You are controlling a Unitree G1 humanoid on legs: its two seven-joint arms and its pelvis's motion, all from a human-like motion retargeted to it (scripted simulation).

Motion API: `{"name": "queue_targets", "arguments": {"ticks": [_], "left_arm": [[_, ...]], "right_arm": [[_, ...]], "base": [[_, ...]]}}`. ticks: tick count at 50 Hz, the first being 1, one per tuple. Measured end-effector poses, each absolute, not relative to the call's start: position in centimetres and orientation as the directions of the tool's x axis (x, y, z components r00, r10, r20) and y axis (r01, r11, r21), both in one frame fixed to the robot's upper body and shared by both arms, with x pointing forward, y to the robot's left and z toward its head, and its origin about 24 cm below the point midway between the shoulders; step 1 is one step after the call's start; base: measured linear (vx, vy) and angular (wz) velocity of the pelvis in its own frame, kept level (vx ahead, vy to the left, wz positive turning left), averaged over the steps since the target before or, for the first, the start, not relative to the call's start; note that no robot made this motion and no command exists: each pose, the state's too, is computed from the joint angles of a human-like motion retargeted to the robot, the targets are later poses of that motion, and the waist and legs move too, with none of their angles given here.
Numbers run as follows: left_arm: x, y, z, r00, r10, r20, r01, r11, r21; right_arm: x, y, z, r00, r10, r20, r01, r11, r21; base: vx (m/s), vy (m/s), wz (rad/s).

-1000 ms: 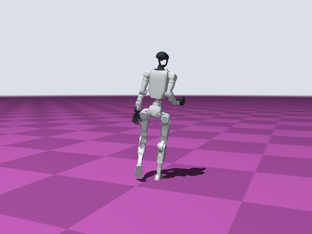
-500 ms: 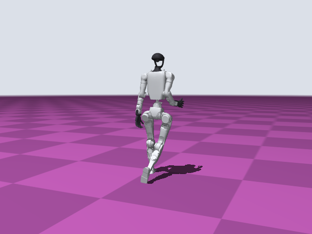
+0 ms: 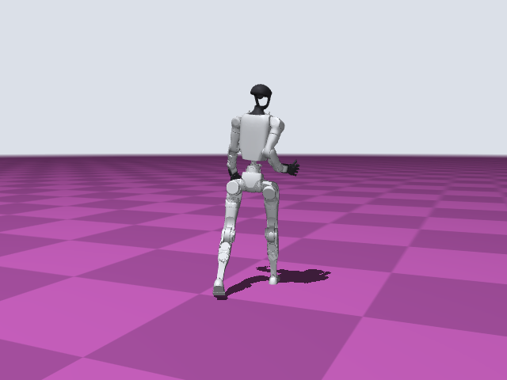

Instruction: Walk run

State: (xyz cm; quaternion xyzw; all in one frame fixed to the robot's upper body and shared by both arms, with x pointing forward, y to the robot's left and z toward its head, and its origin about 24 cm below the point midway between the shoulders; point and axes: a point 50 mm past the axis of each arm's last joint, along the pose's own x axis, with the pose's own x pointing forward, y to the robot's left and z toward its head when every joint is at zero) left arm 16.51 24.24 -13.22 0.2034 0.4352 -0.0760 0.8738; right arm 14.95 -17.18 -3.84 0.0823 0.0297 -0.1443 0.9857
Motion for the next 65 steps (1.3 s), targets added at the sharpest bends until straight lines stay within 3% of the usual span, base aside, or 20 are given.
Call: {"name": "queue_targets", "arguments": {"ticks": [5, 10, 15, 21, 25, 30, 38, 44, 49, 53, 58, 60, 65], "left_arm": [[3.0, 22.2, -17.2, 0.157, 0.013, -0.987, 0.473, 0.877, 0.086], [-8.6, 19.3, -16.7, -0.276, -0.054, -0.96, 0.532, 0.823, -0.2], [-16.6, 15.3, -14.3, -0.477, -0.216, -0.852, 0.404, 0.807, -0.431], [-21.1, 13.1, -12.0, -0.601, -0.277, -0.75, 0.256, 0.822, -0.509], [-20.9, 13.2, -12.1, -0.599, -0.298, -0.744, 0.181, 0.854, -0.488], [-16.8, 15.1, -14.2, -0.46, -0.229, -0.858, 0.188, 0.919, -0.346], [2.7, 21.0, -17.6, 0.111, 0.009, -0.994, 0.313, 0.949, 0.044], [17.9, 22.2, -13.1, 0.628, -0.001, -0.779, 0.304, 0.921, 0.244], [24.7, 23.0, -8.2, 0.806, -0.054, -0.59, 0.332, 0.865, 0.375], [25.7, 23.7, -7.3, 0.811, -0.05, -0.584, 0.362, 0.826, 0.433], [20.5, 23.2, -11.3, 0.686, -0.017, -0.728, 0.402, 0.842, 0.359], [16.4, 22.0, -13.9, 0.563, -0.027, -0.826, 0.429, 0.864, 0.263], [2.5, 20.2, -17.5, 0.008, -0.055, -0.998, 0.41, 0.911, -0.047]], "right_arm": [[15.8, -16.9, -3.7, 0.966, -0.251, -0.069, 0.259, 0.953, 0.155], [17.8, -17.3, -2.5, 0.973, -0.231, 0.001, 0.228, 0.961, 0.156], [19.2, -18.0, -0.7, 0.971, -0.219, 0.1, 0.206, 0.97, 0.128], [19.9, -18.9, 0.5, 0.961, -0.228, 0.158, 0.21, 0.97, 0.124], [19.4, -18.4, -0.3, 0.964, -0.237, 0.123, 0.22, 0.965, 0.14], [17.6, -16.9, -2.4, 0.973, -0.231, 0.011, 0.226, 0.961, 0.159], [17.0, -16.0, -3.3, 0.977, -0.208, -0.037, 0.211, 0.96, 0.185], [16.3, -17.5, -3.0, 0.977, -0.21, -0.019, 0.211, 0.969, 0.126], [16.0, -17.9, -2.8, 0.978, -0.207, -0.011, 0.207, 0.971, 0.122], [16.0, -17.6, -2.7, 0.98, -0.197, -0.002, 0.196, 0.974, 0.118], [16.7, -17.1, -2.7, 0.991, -0.137, 0.009, 0.135, 0.984, 0.119], [17.0, -17.1, -2.9, 0.993, -0.122, 0.007, 0.12, 0.985, 0.127], [17.6, -17.0, -3.0, 0.999, -0.051, 0.006, 0.05, 0.992, 0.118]], "base": [[1.0, -0.55, 0.0], [0.81, -0.36, -0.32], [0.81, -0.24, -1.09], [0.82, -0.12, -0.18], [1.13, -0.13, -0.16], [1.17, -0.03, -0.63], [0.96, 0.04, 0.62], [0.84, 0.05, 1.73], [0.72, -0.14, 1.63], [0.78, -0.26, 1.12], [0.84, -0.31, 1.04], [0.69, -0.13, 1.28], [0.66, -0.13, 1.74]]}}
